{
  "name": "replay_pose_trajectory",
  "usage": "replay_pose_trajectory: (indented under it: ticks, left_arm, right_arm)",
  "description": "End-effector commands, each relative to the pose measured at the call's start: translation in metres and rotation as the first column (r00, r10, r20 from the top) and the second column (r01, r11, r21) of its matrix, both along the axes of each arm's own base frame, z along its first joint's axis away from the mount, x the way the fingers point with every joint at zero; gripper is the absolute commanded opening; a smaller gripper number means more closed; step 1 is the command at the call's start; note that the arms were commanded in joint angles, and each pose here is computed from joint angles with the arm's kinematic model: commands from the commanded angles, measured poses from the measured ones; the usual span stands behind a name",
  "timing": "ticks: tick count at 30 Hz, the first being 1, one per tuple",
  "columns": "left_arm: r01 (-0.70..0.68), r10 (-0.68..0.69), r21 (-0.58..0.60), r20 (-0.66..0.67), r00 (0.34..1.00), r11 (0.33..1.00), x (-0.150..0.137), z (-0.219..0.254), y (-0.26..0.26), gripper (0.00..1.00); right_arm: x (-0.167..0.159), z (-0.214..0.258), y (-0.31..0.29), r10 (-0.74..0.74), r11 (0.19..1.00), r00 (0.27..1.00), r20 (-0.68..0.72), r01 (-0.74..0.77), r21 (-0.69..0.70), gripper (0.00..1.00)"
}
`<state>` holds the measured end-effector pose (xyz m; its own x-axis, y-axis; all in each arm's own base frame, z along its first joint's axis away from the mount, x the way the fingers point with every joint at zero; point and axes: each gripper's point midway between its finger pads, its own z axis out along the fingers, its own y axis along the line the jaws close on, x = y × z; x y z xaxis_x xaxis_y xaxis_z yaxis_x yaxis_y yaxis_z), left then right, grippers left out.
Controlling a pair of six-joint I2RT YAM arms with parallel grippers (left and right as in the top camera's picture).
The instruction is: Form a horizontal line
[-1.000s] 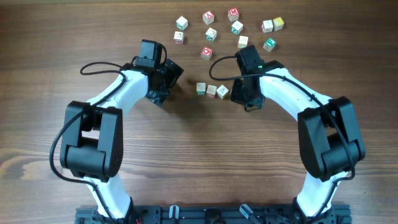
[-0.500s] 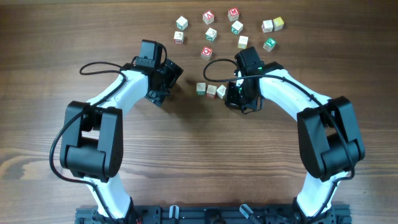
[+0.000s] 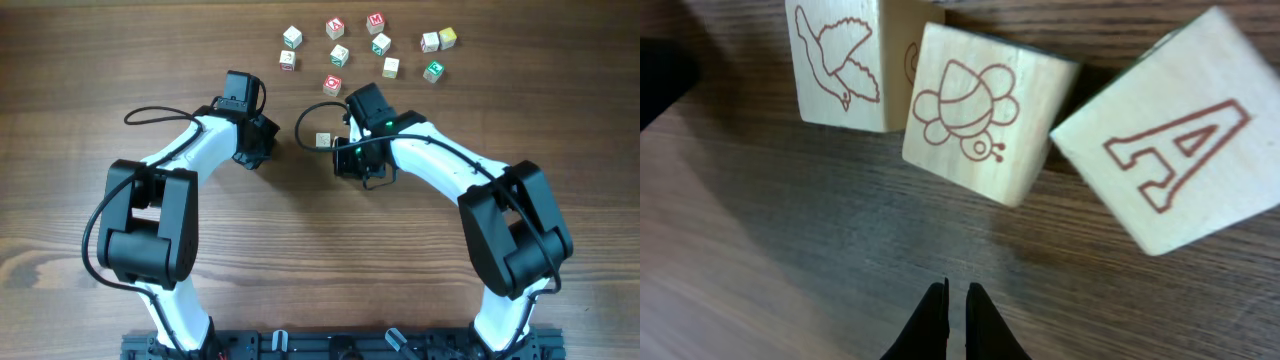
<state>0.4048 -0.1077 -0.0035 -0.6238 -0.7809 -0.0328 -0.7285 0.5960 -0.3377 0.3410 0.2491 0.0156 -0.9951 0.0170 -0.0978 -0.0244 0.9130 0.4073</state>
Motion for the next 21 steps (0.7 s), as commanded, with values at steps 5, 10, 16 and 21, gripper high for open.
replay_pose_trajectory:
  ticks: [5,10,16,21]
  left_arm:
    - [-0.005,0.013,0.066,-0.120,0.993,0.998,-0.028,-0.041,0.013,0.04]
    - [-0.005,0.013,0.066,-0.120,0.993,0.998,-0.028,-0.041,0.013,0.06]
    - [-0.005,0.013,0.066,-0.120,0.993,0.998,-0.028,-0.041,0.013,0.08]
    - [-0.005,0.013,0.065,-0.120,0.993,0.998,-0.028,-0.041,0.013,0.09]
  right_arm:
    - [0.023,-0.004,-0.033,-0.128,0.974,0.985,0.112,0.146,-0.173,0.09]
    - [0.029,-0.012,-0.036,-0.143,0.967,0.981,0.133,0.167,-0.191,0.09]
    - [0.037,-0.019,-0.043,-0.163,0.960,0.976,0.146,0.191,-0.205,0.09]
    - [0.044,-0.017,-0.044,-0.174,0.961,0.971,0.167,0.204,-0.189,0.09]
